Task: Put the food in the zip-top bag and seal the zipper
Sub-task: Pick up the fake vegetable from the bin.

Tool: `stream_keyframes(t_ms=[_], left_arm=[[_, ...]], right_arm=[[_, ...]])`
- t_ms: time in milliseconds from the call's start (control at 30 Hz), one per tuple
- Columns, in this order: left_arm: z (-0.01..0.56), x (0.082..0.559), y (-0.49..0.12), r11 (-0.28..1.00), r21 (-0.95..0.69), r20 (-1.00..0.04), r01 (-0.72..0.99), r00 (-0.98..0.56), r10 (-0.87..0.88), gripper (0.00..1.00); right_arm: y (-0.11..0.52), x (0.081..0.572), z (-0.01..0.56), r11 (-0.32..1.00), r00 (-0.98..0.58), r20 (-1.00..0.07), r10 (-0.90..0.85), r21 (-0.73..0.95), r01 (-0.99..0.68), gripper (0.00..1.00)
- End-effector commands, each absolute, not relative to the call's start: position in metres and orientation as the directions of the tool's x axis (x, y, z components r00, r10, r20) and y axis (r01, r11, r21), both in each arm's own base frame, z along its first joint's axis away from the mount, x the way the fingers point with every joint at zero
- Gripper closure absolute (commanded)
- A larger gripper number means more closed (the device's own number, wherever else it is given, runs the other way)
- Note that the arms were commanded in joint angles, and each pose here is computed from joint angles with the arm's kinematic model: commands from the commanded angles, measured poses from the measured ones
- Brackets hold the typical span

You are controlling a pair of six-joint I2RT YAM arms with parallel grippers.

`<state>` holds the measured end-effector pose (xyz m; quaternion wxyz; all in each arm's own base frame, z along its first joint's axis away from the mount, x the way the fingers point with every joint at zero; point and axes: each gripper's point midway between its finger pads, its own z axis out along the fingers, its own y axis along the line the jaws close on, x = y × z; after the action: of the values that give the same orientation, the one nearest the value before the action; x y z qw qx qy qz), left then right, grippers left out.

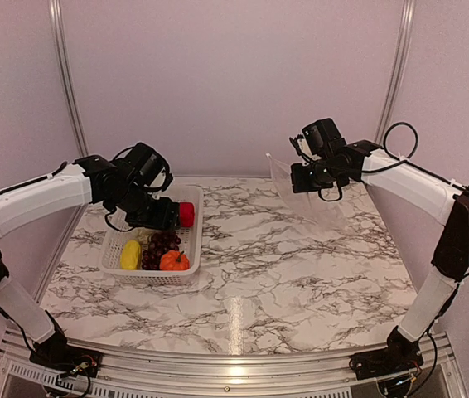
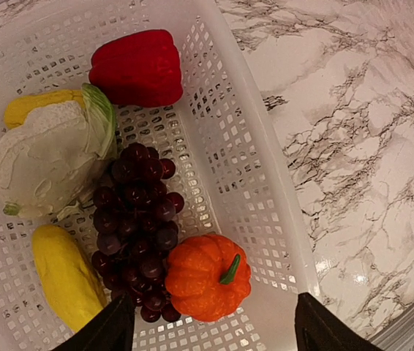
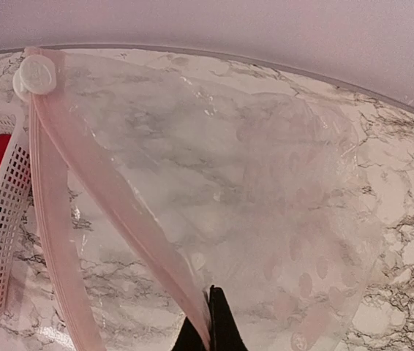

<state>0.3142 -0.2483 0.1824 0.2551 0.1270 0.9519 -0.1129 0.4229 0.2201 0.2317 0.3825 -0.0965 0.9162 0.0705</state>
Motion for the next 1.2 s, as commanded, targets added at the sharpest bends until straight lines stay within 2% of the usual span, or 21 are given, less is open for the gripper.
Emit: stream_keyframes(t_ms=[0, 67, 367, 467, 833, 1167], left_arm=[[0.151, 0.301, -0.239, 0.956, -0.175, -0.363, 0.234, -0.918, 0.158, 0.22], [0.142, 0.296, -0.242, 0.952, -0.213, -0.315, 0.221, -0.938, 0.147, 0.22], [0.115, 0.292, -0.242, 0.959, -0.218, -0.246, 0.183, -0.961, 0.128, 0.22], [0.106, 0.289, -0.242, 0.962, -0.230, -0.217, 0.150, -0.971, 0.100, 0.16], [0.084, 0.267, -0.243, 0.948, -0.291, -0.137, 0.128, -0.986, 0.091, 0.20], [0.073, 0.270, -0.251, 0.942, -0.308, -0.125, 0.136, -0.987, 0.102, 0.23]], right_arm=[[0.228, 0.425, 0.250, 0.963, -0.663, -0.740, -0.115, 0.081, -0.257, 1.00], [0.229, 0.424, 0.249, 0.961, -0.665, -0.738, -0.114, 0.087, -0.262, 1.00], [0.229, 0.418, 0.243, 0.959, -0.677, -0.727, -0.113, 0.098, -0.266, 1.00], [0.227, 0.416, 0.242, 0.960, -0.677, -0.729, -0.105, 0.104, -0.260, 1.00], [0.226, 0.410, 0.234, 0.960, -0.691, -0.718, -0.083, 0.128, -0.248, 0.99], [0.229, 0.409, 0.231, 0.957, -0.697, -0.713, -0.078, 0.143, -0.254, 0.99]])
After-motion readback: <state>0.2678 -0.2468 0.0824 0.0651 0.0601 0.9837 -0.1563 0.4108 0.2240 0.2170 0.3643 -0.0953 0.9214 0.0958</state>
